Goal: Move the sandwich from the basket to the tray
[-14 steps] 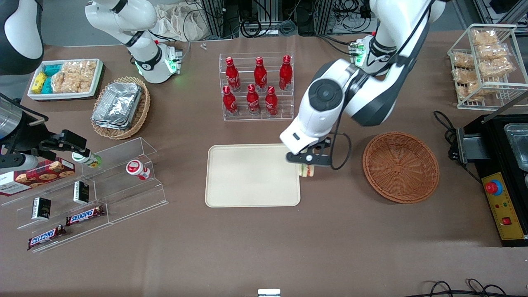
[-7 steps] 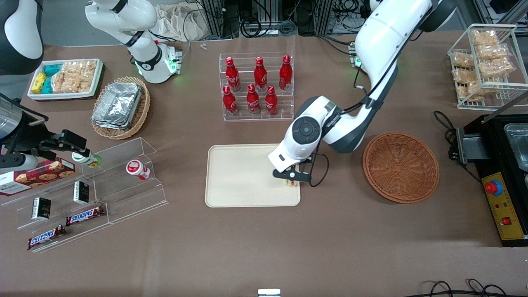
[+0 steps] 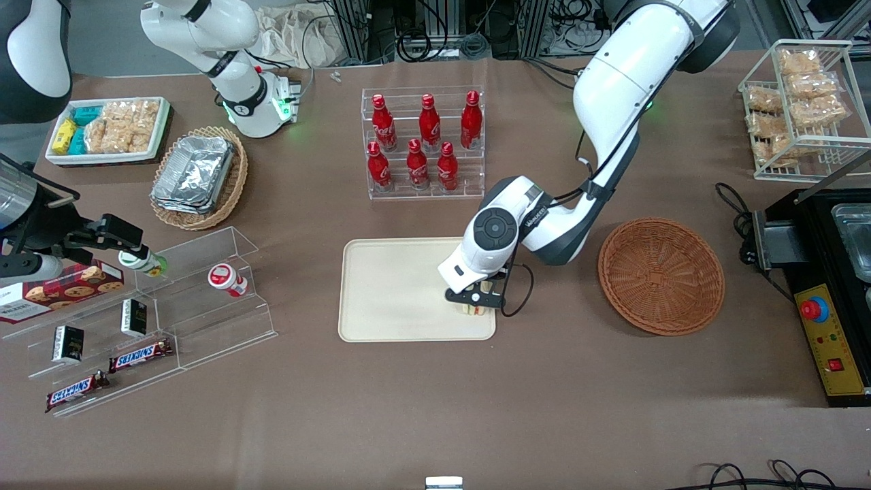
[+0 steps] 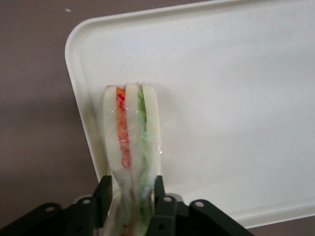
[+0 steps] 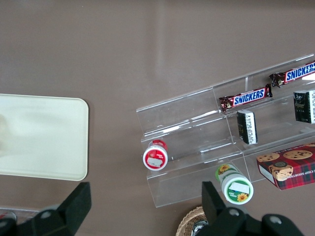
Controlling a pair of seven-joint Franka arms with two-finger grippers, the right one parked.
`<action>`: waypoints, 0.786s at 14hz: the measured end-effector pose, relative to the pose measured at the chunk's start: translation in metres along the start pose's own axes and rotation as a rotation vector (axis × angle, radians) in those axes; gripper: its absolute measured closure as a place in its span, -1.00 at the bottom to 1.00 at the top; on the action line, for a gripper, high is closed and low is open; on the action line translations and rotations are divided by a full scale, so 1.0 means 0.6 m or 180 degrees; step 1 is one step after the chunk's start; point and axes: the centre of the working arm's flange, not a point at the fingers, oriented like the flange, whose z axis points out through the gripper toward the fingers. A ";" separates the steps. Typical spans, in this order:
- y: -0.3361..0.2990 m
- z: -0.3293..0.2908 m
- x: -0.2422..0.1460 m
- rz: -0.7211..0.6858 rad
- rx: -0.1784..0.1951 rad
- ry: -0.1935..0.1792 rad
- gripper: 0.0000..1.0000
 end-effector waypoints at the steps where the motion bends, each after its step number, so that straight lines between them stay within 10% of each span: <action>1: 0.000 -0.007 0.003 -0.0028 -0.0001 0.0022 -0.16; 5: -0.044 -0.107 0.006 -0.0092 0.0247 -0.0127 -0.96; 11: -0.204 -0.360 -0.014 0.0003 0.0531 -0.0206 -0.98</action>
